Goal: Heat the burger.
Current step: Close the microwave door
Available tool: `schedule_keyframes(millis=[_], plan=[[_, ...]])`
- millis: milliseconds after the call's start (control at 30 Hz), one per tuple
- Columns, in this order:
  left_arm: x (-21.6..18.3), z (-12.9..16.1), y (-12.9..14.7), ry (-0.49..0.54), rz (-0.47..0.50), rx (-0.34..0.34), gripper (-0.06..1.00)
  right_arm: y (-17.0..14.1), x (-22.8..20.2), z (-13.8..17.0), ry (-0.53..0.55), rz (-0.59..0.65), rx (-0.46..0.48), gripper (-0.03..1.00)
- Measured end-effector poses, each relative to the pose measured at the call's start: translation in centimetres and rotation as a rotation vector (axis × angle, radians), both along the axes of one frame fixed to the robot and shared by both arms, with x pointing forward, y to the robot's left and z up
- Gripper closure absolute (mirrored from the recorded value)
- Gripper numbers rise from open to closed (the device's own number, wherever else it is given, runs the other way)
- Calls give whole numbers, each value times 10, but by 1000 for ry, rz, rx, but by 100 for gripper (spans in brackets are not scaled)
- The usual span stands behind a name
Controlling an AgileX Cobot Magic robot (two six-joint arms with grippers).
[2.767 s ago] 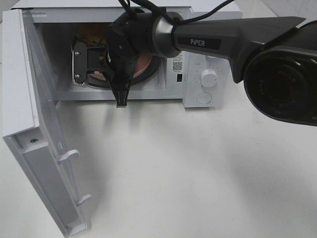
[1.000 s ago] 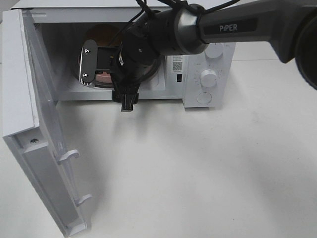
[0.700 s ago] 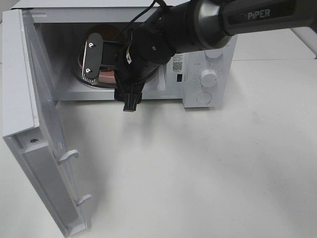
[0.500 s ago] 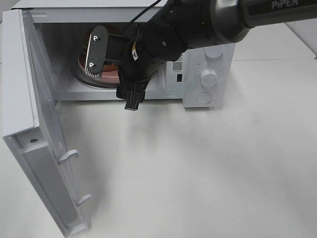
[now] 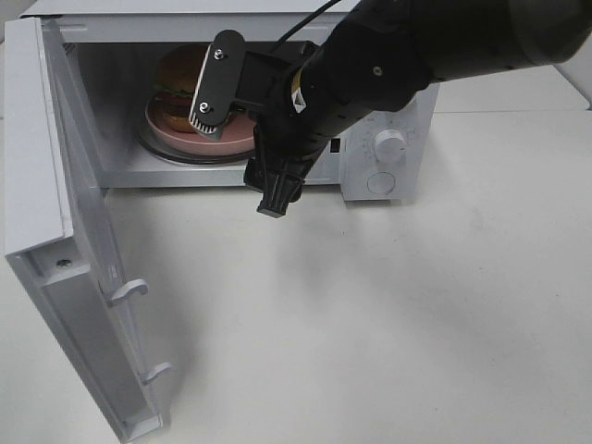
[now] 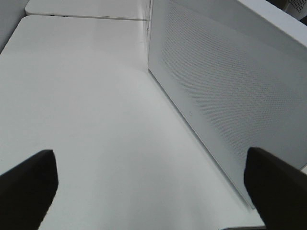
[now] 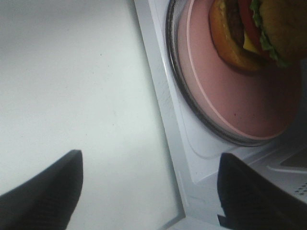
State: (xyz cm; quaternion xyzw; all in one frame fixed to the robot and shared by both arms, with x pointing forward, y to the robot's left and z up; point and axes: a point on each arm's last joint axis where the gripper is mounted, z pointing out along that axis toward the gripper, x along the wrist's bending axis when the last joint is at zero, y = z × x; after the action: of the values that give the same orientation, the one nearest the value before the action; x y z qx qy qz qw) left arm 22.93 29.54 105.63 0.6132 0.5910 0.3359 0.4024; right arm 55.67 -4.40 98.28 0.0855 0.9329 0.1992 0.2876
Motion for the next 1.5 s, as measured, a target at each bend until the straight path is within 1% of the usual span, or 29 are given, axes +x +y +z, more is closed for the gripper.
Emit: schedule_keyframes(millis=[100, 333, 400, 500, 567, 667, 733, 933, 967, 1100, 1333, 1367, 1500], plan=[[0, 0, 0, 0, 0, 0, -3, -10, -12, 7, 17, -37, 29, 20], [0, 0, 0, 0, 0, 0, -3, -27, -32, 11, 66, -114, 64, 20], [0, 0, 0, 0, 0, 0, -3, -38, -46, 11, 118, -193, 116, 20], [0, 0, 0, 0, 0, 0, -3, -41, -50, 11, 132, -211, 129, 20], [0, 0, 0, 0, 0, 0, -3, -53, -65, 9, 180, -278, 167, 20], [0, 0, 0, 0, 0, 0, -3, -56, -69, 7, 194, -294, 174, 20], [0, 0, 0, 0, 0, 0, -3, -68, -85, 6, 241, -357, 201, 20], [0, 0, 0, 0, 0, 0, -3, -81, -100, 9, 278, -412, 224, 20], [0, 0, 0, 0, 0, 0, -3, -87, -108, 13, 289, -436, 238, 20], [0, 0, 0, 0, 0, 0, -3, -103, -126, 20, 332, -510, 236, 20], [0, 0, 0, 0, 0, 0, -3, -120, -143, 35, 356, -571, 216, 20], [0, 0, 0, 0, 0, 0, -3, -126, -149, 40, 365, -587, 200, 20], [0, 0, 0, 0, 0, 0, -3, -135, -158, 46, 375, -605, 176, 20]])
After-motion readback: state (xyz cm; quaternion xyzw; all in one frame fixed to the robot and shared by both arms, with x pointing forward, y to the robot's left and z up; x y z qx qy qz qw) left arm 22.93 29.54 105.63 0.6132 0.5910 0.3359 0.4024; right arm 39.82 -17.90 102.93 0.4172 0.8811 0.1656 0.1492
